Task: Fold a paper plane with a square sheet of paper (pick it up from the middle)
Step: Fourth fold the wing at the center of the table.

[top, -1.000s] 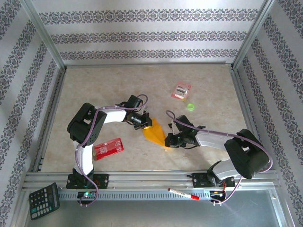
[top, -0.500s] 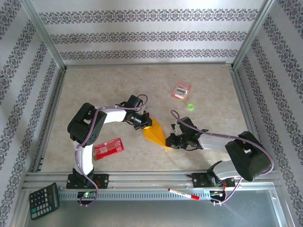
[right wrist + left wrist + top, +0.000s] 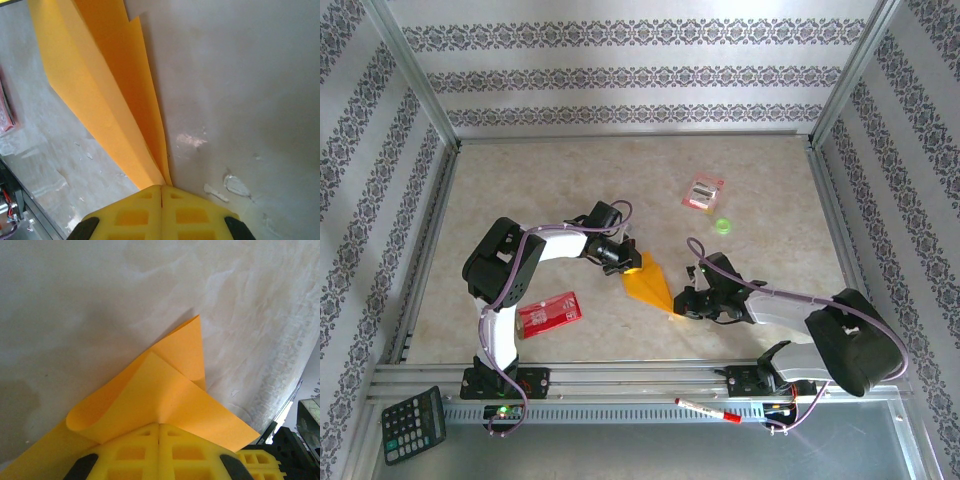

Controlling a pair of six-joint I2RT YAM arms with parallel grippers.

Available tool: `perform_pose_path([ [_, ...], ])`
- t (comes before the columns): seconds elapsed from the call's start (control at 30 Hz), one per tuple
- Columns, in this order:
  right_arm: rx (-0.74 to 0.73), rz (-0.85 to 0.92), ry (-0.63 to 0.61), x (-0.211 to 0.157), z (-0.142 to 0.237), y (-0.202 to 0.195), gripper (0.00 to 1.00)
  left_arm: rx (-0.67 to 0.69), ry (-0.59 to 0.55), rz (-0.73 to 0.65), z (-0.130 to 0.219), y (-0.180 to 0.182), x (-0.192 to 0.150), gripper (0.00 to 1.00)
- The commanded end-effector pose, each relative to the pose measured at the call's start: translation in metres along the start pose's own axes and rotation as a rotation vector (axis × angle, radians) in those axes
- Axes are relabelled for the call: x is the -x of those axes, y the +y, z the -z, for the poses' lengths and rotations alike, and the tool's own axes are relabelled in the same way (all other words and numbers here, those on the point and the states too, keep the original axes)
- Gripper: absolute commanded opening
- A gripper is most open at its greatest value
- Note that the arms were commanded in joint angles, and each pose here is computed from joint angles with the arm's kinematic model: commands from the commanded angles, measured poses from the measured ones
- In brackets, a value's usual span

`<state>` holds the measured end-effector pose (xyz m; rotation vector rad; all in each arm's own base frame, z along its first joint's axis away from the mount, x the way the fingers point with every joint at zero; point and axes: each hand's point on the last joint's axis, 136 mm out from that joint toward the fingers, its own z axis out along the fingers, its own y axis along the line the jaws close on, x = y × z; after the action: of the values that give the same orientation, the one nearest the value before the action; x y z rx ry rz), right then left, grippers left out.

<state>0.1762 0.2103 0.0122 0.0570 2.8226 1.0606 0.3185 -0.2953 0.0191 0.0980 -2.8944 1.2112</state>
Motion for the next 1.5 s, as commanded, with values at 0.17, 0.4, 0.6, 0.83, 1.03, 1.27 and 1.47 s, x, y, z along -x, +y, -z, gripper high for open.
perform_pose_path([
  [0.17, -0.214, -0.132, 0.155, -0.061, 0.007, -0.056, 0.0, 0.127, -0.005, 0.043, -0.006, 0.037, 0.002, 0.0],
  [0.4, -0.2, -0.112, 0.123, -0.056, 0.017, -0.048, 0.0, 0.128, -0.005, 0.042, -0.006, 0.037, 0.002, 0.0],
  [0.6, -0.044, 0.013, 0.006, -0.019, 0.033, 0.011, 0.0, 0.127, -0.004, 0.045, -0.006, 0.037, 0.002, 0.0],
  [0.83, -0.016, 0.109, 0.0, 0.006, 0.022, 0.046, 0.0, 0.123, -0.004, 0.044, -0.005, 0.036, 0.002, 0.0],
  [1.03, -0.049, 0.132, 0.036, 0.027, 0.0, 0.046, 0.0, 0.12, -0.002, 0.045, -0.006, 0.035, 0.001, 0.0],
  [1.27, -0.076, 0.102, 0.076, 0.033, -0.013, 0.025, 0.0, 0.118, 0.0, 0.044, -0.005, 0.034, 0.001, 0.0],
  [1.47, -0.086, 0.072, 0.093, 0.027, -0.016, 0.011, 0.0, 0.117, -0.004, 0.041, -0.004, 0.033, 0.002, 0.0],
])
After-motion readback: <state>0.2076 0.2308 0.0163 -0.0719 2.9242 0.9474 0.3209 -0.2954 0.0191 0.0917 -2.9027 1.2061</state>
